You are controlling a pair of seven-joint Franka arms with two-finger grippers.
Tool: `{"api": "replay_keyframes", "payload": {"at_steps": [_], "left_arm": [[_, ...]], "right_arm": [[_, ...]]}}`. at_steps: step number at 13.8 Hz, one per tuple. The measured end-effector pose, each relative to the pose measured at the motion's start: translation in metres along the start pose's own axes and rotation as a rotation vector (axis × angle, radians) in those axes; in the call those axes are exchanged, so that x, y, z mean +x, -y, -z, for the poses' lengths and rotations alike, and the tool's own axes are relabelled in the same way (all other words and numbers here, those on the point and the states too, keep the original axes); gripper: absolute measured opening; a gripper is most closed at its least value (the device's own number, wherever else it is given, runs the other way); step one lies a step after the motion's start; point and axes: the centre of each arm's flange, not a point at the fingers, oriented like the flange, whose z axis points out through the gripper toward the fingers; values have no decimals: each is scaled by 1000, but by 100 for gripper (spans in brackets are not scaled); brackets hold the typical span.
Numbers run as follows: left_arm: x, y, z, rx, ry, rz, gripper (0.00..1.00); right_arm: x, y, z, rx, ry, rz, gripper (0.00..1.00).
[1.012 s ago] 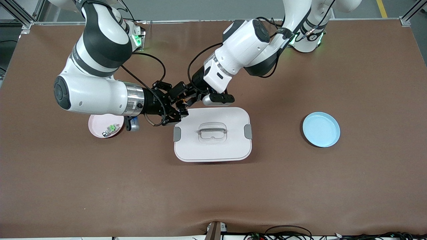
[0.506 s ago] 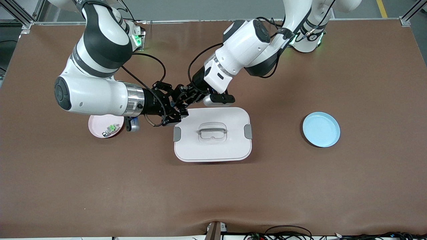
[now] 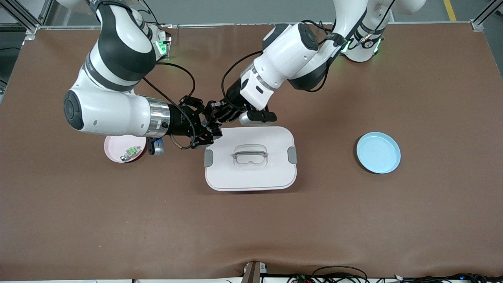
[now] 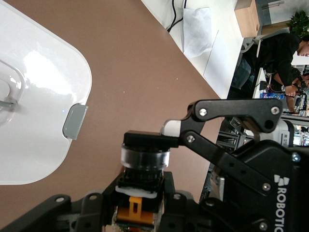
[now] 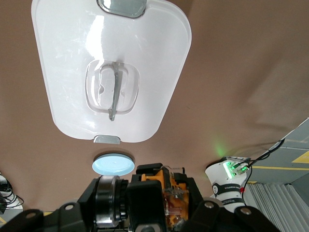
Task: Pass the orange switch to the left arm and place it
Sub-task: 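Close the left gripper on the switch held by the right gripper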
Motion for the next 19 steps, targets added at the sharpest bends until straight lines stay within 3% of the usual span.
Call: {"api": "replay_keyframes", "payload": {"at_steps": [4,6,7,19], "left_arm": [[0,0,0,0,0,2,35],[0,0,0,0,0,11,35],[0,0,0,0,0,12,35],[6,-9,19,5,5,9,35]], "right_arm": [[1,1,-1,1,0,-1,75],[1,2,-1,7,0,-2,95],[2,2,-1,8,0,-2,100],[3,4,-7,4,-1,-4,100]]}}
